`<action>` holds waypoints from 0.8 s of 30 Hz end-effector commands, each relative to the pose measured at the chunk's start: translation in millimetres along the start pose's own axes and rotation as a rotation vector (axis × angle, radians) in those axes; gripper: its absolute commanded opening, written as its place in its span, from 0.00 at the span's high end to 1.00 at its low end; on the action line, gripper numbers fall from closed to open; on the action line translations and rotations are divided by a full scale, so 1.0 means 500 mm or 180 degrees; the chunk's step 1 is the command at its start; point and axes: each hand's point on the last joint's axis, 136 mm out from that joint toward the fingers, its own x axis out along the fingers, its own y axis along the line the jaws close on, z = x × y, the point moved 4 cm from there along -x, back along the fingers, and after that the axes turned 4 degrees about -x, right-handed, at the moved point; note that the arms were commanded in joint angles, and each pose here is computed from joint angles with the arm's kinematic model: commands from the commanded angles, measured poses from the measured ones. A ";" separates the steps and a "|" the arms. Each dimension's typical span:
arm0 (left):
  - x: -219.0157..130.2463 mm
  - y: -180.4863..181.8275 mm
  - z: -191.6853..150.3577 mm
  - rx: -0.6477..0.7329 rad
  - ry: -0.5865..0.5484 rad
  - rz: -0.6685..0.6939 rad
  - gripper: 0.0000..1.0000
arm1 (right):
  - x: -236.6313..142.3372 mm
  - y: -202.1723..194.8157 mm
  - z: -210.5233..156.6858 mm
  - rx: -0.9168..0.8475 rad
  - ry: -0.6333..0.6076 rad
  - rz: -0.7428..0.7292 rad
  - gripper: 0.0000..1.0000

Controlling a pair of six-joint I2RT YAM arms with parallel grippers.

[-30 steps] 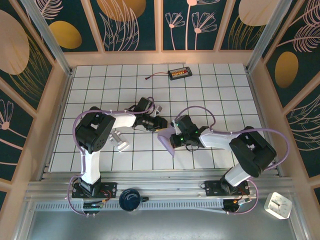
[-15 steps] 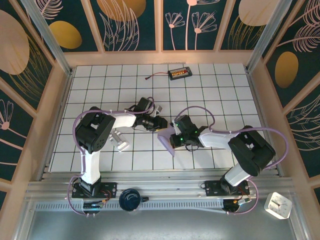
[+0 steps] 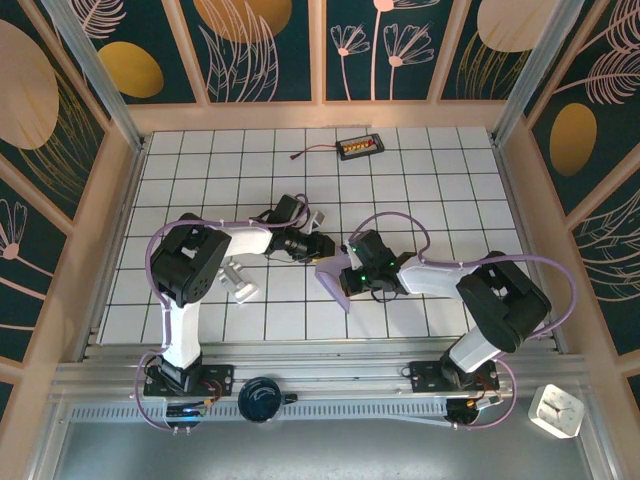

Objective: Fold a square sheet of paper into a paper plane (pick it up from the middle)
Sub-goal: Third fold the triangle at the center of the table.

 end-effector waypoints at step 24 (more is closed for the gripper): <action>0.016 0.045 -0.018 -0.0088 0.0122 0.0228 0.67 | -0.006 -0.014 0.012 -0.0068 0.0023 -0.0127 1.00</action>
